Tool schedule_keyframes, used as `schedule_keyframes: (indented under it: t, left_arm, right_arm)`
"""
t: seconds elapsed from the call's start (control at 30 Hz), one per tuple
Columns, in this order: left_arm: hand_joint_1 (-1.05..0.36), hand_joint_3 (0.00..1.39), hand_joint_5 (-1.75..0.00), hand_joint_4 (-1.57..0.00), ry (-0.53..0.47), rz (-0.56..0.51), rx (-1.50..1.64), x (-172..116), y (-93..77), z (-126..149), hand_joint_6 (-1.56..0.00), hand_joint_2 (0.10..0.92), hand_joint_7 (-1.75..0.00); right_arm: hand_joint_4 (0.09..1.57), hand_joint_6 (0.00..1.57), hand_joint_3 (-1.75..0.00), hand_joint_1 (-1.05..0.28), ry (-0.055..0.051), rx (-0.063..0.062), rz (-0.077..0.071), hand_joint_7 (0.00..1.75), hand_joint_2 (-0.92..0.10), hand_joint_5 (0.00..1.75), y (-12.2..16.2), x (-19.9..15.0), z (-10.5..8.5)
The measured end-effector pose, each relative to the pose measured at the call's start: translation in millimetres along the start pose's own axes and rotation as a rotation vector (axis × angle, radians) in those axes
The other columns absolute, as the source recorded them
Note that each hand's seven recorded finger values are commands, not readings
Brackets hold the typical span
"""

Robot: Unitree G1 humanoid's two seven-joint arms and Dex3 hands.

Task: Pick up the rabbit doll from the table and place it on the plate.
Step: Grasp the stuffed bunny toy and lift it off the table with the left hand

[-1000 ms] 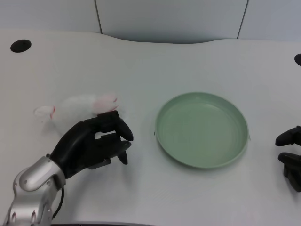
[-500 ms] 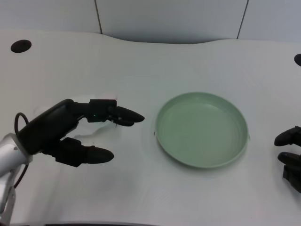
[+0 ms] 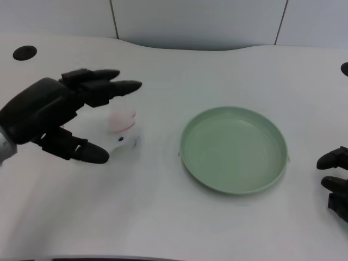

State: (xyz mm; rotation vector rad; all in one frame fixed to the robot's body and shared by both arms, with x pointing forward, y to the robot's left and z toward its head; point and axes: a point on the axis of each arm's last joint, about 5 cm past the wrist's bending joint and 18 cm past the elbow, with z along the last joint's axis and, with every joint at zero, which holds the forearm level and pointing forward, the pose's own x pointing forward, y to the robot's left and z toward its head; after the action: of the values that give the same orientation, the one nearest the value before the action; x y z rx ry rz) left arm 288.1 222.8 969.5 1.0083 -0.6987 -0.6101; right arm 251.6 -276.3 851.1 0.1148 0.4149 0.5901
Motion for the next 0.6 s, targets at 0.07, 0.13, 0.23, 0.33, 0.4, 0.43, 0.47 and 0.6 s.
schedule_keyframes:
  t: [0.07, 0.13, 0.23, 0.33, 0.4, 0.43, 0.47, 0.6]
  left_arm:
    - [-0.99, 0.19, -0.06, -0.02, 0.034, 0.017, 0.03, 6, -3.3, -6, -0.15, 0.921, 0.0]
    - [-0.99, 0.18, -0.06, -0.04, 0.089, 0.037, 0.049, 13, -6.9, -12, -0.15, 0.921, 0.0]
    - [-1.02, 0.21, -0.06, -0.04, 0.199, 0.069, 0.068, 22, -14.0, -20, -0.12, 0.921, 0.0]
    - [-1.02, 0.24, -0.04, -0.02, 0.309, 0.09, 0.062, 31, -27.1, -23, -0.1, 0.921, 0.0]
    - [-1.02, 0.23, -0.01, 0.0, 0.374, 0.073, 0.043, 34, -37.3, -24, -0.08, 0.921, 0.0]
    - [-1.03, 0.23, 0.0, 0.0, 0.405, 0.062, 0.032, 35, -42.2, -24, -0.06, 0.921, 0.0]
    - [-1.03, 0.23, 0.0, 0.0, 0.433, 0.053, 0.022, 36, -46.5, -24, -0.05, 0.921, 0.0]
    - [-1.05, 0.23, 0.0, 0.0, 0.532, 0.036, -0.056, 41, -54.7, -24, -0.01, 0.921, 0.0]
  right_arm:
    - [1.38, 0.65, -0.1, -0.36, -0.001, -0.001, 0.004, 1.75, -0.92, 1.75, 0.0, 0.1, 0.1]
    - [1.39, 0.69, -0.1, -0.37, -0.003, -0.002, 0.005, 1.75, -0.92, 1.75, 0.2, 0.4, 0.2]
    - [1.33, 0.6, -0.09, -0.39, -0.005, -0.01, 0.003, 1.75, -0.92, 1.75, 0.4, 0.3, -0.2]
    - [1.34, 0.63, -0.07, -0.42, -0.008, -0.021, -0.005, 1.75, -0.92, 1.75, 0.7, 0.6, 0.1]
    - [1.29, 0.52, -0.06, -0.42, -0.009, -0.024, -0.008, 1.75, -0.92, 1.75, 1.0, 0.8, 0.2]
    - [1.28, 0.55, -0.06, -0.42, -0.007, -0.026, -0.012, 1.75, -0.92, 1.75, 1.0, 0.9, 0.2]
    - [1.28, 0.53, -0.06, -0.41, -0.007, -0.026, -0.013, 1.75, -0.92, 1.75, 1.0, 0.9, 0.2]
    - [1.32, 0.65, -0.07, -0.42, -0.007, -0.018, 0.0, 1.75, -0.92, 1.75, 1.0, 0.7, -0.6]
